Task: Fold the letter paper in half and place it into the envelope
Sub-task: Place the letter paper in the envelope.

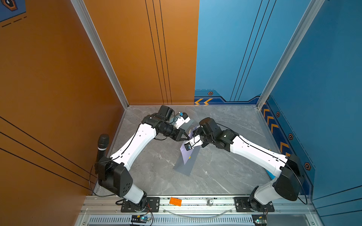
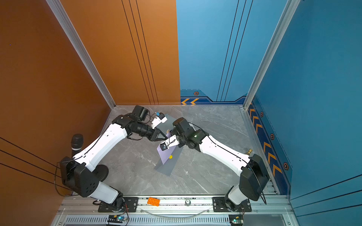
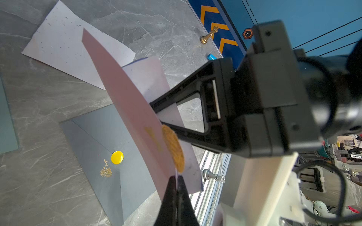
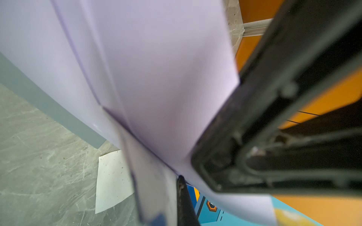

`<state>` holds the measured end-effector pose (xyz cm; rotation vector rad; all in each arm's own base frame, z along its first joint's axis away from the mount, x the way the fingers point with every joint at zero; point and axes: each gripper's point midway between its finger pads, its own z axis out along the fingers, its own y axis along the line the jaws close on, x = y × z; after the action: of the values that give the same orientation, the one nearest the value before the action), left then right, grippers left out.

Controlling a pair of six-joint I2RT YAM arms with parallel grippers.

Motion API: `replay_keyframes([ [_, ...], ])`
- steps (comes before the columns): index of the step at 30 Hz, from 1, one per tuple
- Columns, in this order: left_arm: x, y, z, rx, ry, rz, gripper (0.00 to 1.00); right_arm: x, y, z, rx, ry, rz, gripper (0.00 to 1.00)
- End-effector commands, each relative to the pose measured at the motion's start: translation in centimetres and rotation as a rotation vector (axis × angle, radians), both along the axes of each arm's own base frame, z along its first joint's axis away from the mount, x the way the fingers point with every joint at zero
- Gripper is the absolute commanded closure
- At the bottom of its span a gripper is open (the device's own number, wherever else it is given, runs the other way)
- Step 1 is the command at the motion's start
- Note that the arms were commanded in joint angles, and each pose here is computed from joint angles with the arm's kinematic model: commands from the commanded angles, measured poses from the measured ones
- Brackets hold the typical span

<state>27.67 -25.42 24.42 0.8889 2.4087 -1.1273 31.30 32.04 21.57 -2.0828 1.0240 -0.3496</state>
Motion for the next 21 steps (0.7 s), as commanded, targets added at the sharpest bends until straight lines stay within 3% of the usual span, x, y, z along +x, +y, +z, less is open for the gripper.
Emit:
replay_keyframes([
  [1,-0.6,0.3,0.8,0.000,-0.020,0.005,1.00,-1.6,0.6,1.1,0.064,0.056,0.024,1.00],
  [21,-0.4,0.9,0.3,0.038,-0.015,0.050,1.00,-3.2,0.1,-1.5,0.038,0.173,0.006,1.00],
])
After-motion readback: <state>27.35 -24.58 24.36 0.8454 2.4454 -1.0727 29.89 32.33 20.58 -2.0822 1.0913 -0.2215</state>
